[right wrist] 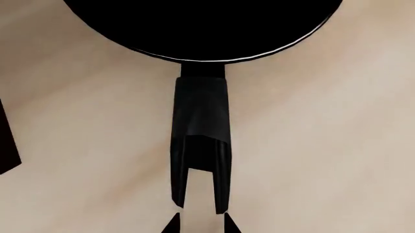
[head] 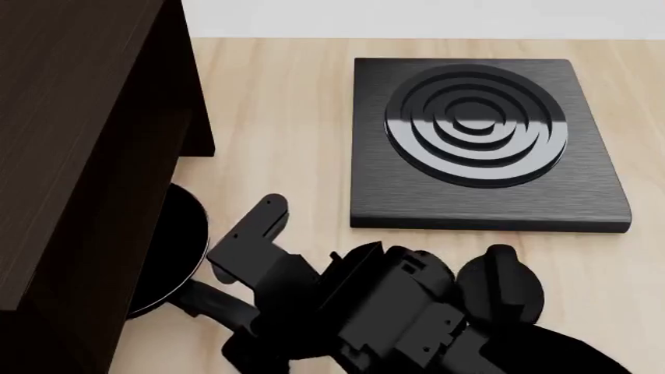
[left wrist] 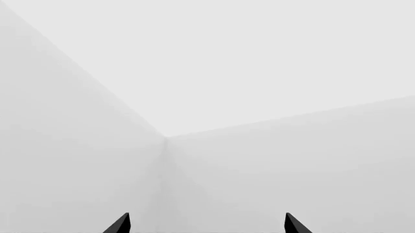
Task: Put the frying pan under the cabinet shelf.
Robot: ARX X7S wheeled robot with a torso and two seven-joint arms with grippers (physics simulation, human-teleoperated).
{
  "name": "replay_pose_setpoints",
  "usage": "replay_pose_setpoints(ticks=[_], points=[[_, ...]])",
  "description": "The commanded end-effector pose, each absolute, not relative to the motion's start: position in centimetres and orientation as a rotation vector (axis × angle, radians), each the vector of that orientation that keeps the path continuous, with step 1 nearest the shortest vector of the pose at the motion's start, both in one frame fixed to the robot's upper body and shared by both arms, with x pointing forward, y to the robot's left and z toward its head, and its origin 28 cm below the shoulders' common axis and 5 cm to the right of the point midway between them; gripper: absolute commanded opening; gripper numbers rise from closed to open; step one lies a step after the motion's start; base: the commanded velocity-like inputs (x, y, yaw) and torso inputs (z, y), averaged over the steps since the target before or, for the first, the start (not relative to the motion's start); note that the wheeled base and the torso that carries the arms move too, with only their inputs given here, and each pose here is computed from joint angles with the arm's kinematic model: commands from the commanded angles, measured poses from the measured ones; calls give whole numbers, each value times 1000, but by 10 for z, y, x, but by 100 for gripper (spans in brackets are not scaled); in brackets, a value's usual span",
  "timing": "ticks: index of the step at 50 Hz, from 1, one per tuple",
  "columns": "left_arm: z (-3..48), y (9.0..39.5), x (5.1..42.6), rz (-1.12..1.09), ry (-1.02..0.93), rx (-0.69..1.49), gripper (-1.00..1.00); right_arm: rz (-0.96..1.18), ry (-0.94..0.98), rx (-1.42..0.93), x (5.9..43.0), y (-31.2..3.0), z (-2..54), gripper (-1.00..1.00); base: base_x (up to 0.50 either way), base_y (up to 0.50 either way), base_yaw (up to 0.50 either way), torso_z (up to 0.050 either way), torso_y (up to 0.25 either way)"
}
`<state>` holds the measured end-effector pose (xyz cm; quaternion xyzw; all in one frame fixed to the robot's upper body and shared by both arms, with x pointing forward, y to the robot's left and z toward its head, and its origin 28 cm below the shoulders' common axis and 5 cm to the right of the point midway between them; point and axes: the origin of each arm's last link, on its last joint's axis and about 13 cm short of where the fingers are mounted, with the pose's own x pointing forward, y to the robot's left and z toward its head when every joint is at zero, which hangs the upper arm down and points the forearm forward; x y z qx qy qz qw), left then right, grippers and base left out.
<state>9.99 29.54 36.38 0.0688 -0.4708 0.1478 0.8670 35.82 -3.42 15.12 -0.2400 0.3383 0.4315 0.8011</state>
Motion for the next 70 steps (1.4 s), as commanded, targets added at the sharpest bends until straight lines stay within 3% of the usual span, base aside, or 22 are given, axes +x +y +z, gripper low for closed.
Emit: replay_pose_setpoints(ticks=[1, 24, 25, 48, 70], points=[[362, 298, 100, 323, -981, 149, 100, 986, 665, -499, 368, -11, 157, -100, 0, 0, 0, 10, 0], [363, 301, 98, 330, -980, 149, 100, 1051, 655, -555, 367, 15, 156, -100, 0, 0, 1, 0, 0], [363, 301, 98, 331, -981, 149, 100, 1050, 655, -557, 367, 15, 156, 100, 0, 0, 3, 0, 0], [363, 303, 94, 338, -990, 141, 100, 1014, 675, -558, 356, 2, 155, 100, 0, 0, 0, 0, 0], [364, 298, 95, 325, -995, 131, 100, 897, 520, -453, 314, -61, 218, 100, 0, 0, 0, 0, 0]])
